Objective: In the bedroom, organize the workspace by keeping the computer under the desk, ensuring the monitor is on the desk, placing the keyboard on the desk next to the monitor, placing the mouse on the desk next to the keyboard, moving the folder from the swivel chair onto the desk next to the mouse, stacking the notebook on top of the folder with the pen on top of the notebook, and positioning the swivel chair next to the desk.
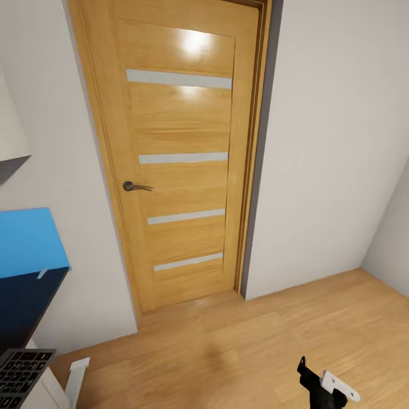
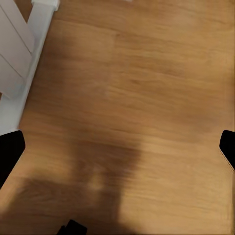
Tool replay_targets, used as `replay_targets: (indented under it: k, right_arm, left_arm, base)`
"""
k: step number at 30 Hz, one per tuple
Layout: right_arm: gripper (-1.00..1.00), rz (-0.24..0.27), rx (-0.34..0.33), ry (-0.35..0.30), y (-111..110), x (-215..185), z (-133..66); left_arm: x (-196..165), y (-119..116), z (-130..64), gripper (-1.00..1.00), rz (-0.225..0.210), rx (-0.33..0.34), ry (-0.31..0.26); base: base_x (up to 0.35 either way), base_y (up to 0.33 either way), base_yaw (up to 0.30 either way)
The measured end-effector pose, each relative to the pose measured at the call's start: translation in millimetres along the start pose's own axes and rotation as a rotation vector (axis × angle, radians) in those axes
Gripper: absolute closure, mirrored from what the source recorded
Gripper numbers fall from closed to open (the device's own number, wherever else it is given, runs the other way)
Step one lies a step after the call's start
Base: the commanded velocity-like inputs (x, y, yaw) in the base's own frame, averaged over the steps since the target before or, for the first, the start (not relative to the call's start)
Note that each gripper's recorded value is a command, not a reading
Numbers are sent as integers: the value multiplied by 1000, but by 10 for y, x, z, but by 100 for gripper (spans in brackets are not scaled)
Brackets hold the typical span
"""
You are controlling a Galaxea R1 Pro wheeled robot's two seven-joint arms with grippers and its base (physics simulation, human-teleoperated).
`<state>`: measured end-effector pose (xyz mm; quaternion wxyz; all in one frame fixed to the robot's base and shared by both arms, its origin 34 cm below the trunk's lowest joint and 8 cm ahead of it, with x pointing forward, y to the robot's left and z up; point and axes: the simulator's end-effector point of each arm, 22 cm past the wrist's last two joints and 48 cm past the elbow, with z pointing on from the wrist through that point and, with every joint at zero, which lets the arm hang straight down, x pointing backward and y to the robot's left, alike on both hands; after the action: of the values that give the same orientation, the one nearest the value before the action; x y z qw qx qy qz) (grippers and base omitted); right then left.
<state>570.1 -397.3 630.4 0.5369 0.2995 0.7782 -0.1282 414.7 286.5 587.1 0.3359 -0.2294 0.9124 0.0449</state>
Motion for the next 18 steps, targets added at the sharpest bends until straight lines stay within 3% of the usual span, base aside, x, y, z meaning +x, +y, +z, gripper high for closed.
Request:
replay_targets:
  k: [12, 16, 18]
  right_arm:
    - [-100, -23, -14, 3, 14, 20, -9]
    - [-100, -106, -90, -4, 180, 35, -36]
    - [-100, -117, -122, -8, 320, 66, -90]
  left_arm:
    - [0, 2, 1, -100, 0, 0, 0]
    - [-7, 14, 4, -100, 2, -2, -1]
    - [-9, 16, 5, -100, 2, -2, -2]
  base:
    - [194, -287, 288]
    - [128, -299, 288]
    - [88, -299, 288]
